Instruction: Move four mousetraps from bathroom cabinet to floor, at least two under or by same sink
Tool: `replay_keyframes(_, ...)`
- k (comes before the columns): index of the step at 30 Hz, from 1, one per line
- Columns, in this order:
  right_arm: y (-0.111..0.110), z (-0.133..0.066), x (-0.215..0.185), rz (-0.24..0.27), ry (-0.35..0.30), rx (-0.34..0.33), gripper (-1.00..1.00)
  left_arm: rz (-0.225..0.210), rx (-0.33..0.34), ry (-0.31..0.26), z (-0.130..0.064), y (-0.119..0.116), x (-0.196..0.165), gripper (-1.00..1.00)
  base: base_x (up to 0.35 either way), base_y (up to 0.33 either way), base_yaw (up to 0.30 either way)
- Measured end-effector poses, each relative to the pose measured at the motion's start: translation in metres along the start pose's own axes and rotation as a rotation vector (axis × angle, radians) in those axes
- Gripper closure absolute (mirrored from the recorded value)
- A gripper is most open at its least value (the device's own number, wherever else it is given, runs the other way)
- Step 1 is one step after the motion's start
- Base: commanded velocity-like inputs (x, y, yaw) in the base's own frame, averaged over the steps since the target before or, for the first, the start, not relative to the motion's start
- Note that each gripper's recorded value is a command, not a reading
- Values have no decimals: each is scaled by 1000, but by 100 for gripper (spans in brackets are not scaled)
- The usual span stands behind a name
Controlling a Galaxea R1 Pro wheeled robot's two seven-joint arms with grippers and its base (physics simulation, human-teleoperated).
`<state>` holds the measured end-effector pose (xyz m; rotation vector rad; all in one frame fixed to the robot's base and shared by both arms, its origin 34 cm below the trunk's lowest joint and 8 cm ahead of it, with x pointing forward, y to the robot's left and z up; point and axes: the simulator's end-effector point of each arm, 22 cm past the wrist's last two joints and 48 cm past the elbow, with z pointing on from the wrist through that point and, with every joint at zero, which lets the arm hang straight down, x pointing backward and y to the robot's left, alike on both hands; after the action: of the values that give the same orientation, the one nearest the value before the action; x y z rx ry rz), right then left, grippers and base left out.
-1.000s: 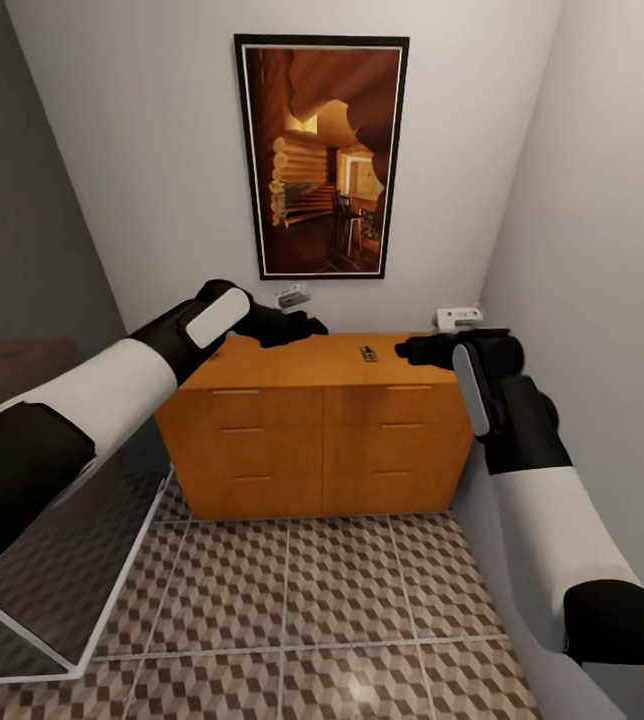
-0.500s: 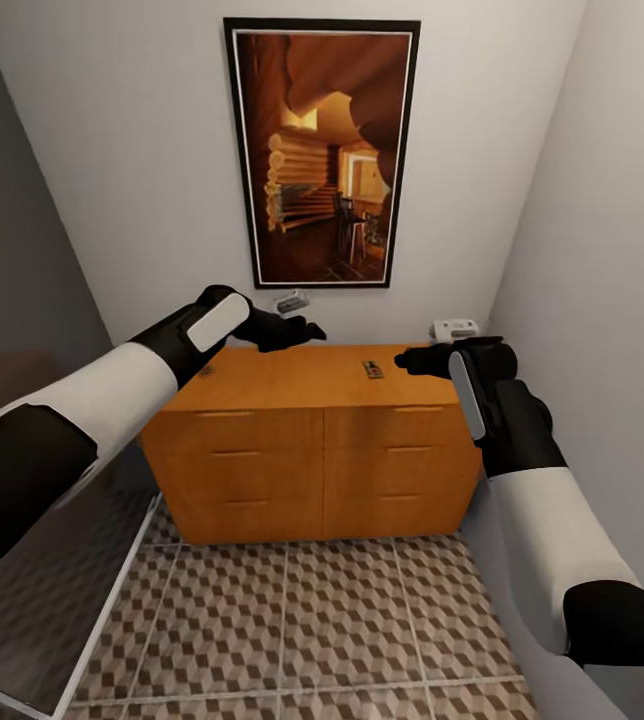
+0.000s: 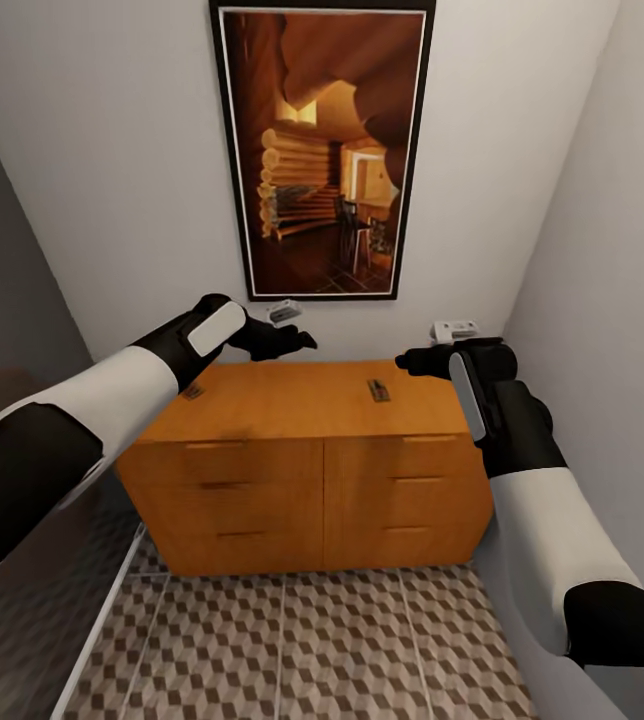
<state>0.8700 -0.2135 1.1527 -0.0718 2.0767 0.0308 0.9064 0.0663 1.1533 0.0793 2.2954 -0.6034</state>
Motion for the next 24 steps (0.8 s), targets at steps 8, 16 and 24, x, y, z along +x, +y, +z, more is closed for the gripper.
replay_keyframes(8, 0, 1, 3, 1, 5, -1, -100, -4, -3, 1, 1, 1, 1, -100, 340, 0, 0)
replay_keyframes(16, 1, 4, 8, 3, 18, -4, -100, -16, -20, 9, 3, 12, 6, -100, 340, 0, 0)
replay_keyframes(24, 4, 20, 41, 6, 101, -11, -100, -58, -72, 36, 8, 41, 19, -100, 340, 0, 0)
